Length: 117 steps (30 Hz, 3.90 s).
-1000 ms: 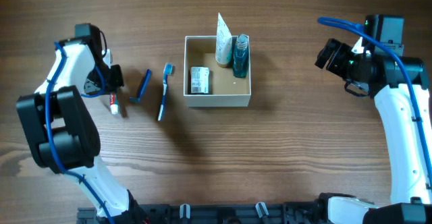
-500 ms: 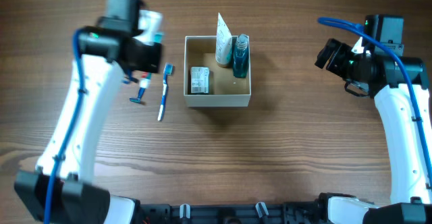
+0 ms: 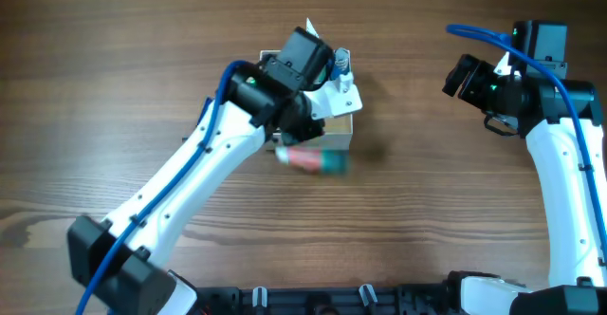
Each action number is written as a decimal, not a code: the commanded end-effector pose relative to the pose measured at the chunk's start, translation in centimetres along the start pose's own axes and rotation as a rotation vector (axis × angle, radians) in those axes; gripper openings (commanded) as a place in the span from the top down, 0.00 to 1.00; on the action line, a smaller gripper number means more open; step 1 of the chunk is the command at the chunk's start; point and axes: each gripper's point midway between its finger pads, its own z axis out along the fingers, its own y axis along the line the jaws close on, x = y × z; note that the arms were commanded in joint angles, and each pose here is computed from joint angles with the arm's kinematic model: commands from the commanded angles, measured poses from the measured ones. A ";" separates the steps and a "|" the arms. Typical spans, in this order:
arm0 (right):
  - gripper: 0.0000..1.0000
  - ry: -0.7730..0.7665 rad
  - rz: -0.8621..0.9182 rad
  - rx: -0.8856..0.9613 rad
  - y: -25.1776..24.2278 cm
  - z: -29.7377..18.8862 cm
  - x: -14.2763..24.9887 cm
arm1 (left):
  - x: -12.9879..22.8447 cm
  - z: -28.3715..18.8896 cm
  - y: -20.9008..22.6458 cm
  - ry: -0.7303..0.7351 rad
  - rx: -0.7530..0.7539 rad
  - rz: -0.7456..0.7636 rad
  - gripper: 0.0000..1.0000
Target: Pack container
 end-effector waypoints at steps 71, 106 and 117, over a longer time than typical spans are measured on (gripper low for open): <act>0.00 -0.007 -0.003 -0.007 0.1 -0.2 -0.3 | 9.8 8.5 -21.4 0.552 0.230 -1.382 0.28; 0.00 -0.007 -0.003 -0.008 0.1 -0.2 -0.3 | 8.0 5.9 -19.8 0.563 0.326 -1.271 0.96; 0.00 -0.007 -0.003 -0.008 0.1 -0.2 -0.3 | 4.4 -4.2 -7.5 0.109 0.078 -1.365 0.96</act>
